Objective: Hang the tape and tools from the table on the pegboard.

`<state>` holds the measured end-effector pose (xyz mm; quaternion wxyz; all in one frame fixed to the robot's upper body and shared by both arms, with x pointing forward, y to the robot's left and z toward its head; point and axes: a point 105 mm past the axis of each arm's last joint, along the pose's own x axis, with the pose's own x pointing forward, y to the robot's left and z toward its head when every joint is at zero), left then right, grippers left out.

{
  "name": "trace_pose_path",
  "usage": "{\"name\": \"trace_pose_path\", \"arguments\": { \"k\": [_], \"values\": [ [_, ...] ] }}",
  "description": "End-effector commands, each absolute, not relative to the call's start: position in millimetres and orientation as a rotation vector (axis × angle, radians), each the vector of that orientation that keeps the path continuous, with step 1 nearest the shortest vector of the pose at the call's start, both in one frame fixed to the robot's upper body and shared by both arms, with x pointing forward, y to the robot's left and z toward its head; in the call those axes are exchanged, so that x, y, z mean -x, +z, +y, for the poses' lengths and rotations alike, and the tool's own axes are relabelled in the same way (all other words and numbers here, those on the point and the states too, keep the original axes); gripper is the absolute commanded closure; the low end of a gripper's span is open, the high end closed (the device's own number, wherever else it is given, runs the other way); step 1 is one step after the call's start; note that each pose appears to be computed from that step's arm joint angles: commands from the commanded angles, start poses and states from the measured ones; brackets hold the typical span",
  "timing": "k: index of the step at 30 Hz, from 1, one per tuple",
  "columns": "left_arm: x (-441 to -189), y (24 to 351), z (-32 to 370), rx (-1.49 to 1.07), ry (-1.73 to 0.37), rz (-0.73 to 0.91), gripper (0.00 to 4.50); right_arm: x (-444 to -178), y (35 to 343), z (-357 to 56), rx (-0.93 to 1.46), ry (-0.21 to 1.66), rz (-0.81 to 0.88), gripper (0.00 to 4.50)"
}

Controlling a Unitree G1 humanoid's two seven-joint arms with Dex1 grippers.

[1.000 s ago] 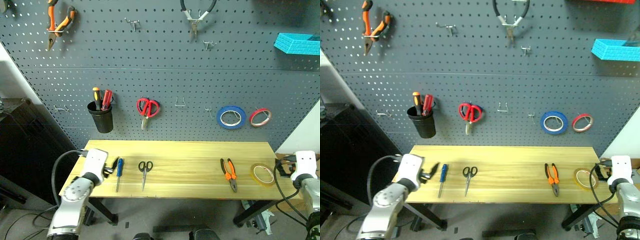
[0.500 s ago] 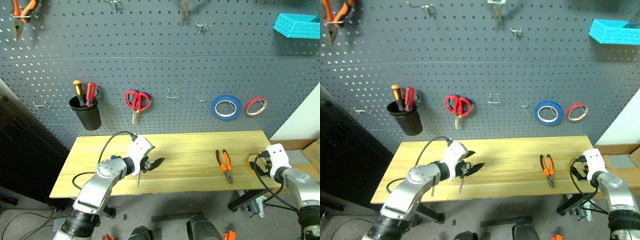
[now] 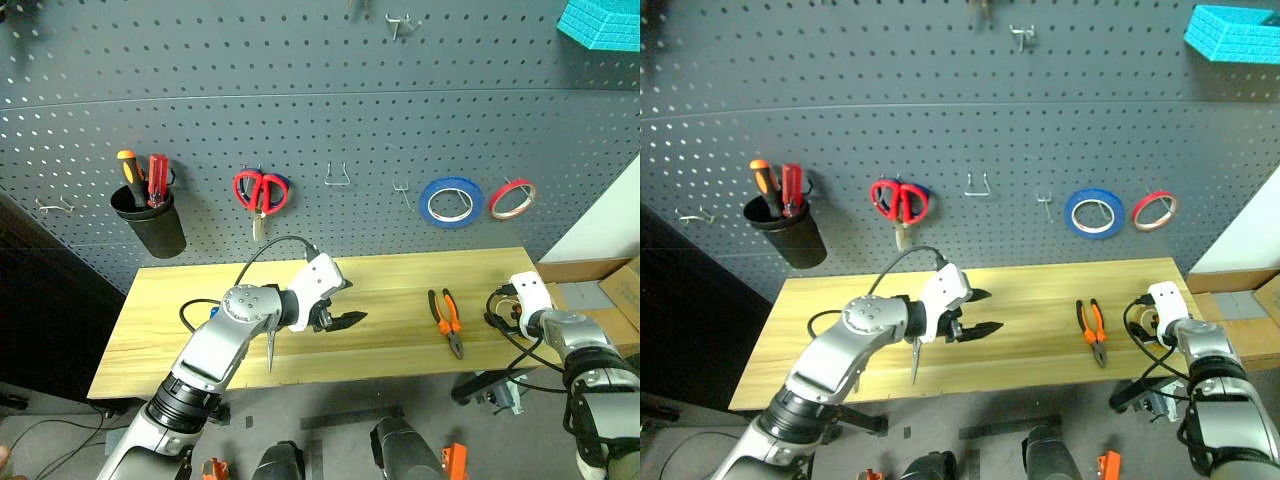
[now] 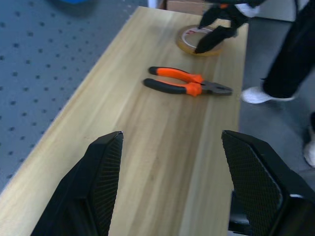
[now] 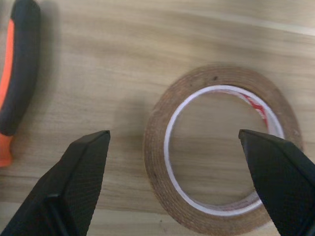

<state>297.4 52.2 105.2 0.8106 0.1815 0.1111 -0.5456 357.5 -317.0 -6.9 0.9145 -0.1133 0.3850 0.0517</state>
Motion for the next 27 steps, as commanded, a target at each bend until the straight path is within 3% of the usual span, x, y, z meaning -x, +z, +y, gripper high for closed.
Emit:
{"name": "trace_pose_path", "arguments": {
  "k": [1,4,7,17,22,27],
  "values": [
    [-291,119,44,-0.396,-1.213,0.182,1.12,-356,-9,-316,0.201,0.118,0.829,0.0],
    [-287,120,44,-0.39,-1.232,0.179,1.12,-352,-15,-314,0.192,0.127,0.873,0.0],
    [-285,121,47,-0.383,-1.242,0.179,1.08,-347,-22,-310,0.2,0.144,0.905,0.57],
    [-279,123,65,-0.393,-1.217,0.211,1.08,-337,-47,-288,0.189,0.194,0.951,3.95],
    [-275,127,70,-0.354,-1.199,0.222,1.08,-338,-50,-288,0.271,0.199,0.925,4.07],
    [-271,131,73,-0.316,-1.193,0.23,1.08,-356,-25,-293,0.386,0.214,0.771,4.07]
  ]
}}
